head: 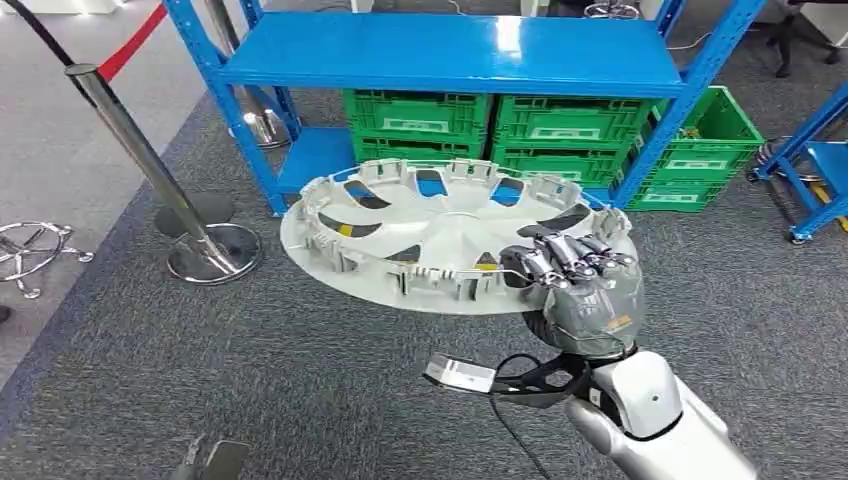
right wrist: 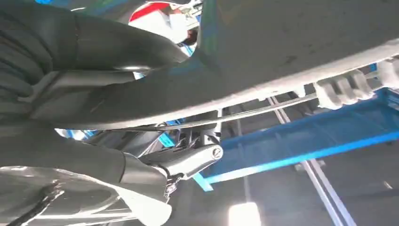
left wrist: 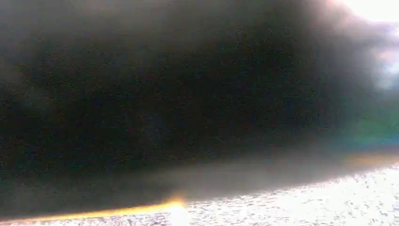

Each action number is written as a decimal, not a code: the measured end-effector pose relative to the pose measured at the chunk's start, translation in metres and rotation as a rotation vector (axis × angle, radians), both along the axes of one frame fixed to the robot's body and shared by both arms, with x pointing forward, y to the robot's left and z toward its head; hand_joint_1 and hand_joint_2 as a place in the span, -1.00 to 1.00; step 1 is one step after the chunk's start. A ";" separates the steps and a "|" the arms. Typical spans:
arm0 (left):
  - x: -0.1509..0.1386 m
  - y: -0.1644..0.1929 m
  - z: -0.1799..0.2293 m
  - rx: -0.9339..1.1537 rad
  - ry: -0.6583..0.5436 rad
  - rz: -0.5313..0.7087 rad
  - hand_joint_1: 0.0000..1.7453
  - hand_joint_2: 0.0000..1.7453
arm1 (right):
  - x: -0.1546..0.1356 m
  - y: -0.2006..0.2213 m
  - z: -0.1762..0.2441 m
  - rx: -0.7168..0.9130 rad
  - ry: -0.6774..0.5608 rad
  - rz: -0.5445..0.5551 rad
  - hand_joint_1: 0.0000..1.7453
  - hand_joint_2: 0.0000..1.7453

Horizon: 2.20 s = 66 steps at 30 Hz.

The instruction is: Take the parts from the cabinet and place them on the table.

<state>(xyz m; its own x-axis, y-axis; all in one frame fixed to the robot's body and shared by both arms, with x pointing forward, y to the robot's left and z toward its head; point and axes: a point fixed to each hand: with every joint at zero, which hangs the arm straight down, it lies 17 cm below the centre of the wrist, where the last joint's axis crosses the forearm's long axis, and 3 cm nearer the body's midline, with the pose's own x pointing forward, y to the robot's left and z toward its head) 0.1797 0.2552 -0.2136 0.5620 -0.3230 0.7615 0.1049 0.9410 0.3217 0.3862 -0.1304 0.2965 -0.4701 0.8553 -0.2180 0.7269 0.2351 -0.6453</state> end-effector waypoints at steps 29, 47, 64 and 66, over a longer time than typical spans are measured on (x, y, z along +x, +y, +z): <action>-0.007 0.000 -0.002 -0.018 0.006 -0.011 -1.00 -1.00 | 0.001 0.003 0.001 -0.011 0.000 -0.002 1.00 1.00; -0.001 -0.002 0.000 -0.022 -0.002 -0.008 -1.00 -1.00 | 0.002 0.004 0.002 -0.032 -0.016 -0.013 1.00 1.00; -0.003 0.001 -0.003 -0.015 0.017 -0.007 -1.00 -1.00 | 0.003 0.003 0.006 -0.037 -0.040 -0.032 1.00 1.00; -0.003 0.001 -0.003 -0.016 0.017 -0.007 -1.00 -1.00 | 0.003 0.002 0.008 -0.035 -0.047 -0.033 1.00 1.00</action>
<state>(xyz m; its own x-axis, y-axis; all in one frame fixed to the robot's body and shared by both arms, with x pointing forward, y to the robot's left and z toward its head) 0.1769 0.2557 -0.2161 0.5722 -0.3150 0.7572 0.1169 0.9452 0.3048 0.3896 -0.1284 0.3049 -0.4302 0.8615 -0.2696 0.7637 0.1880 -0.6176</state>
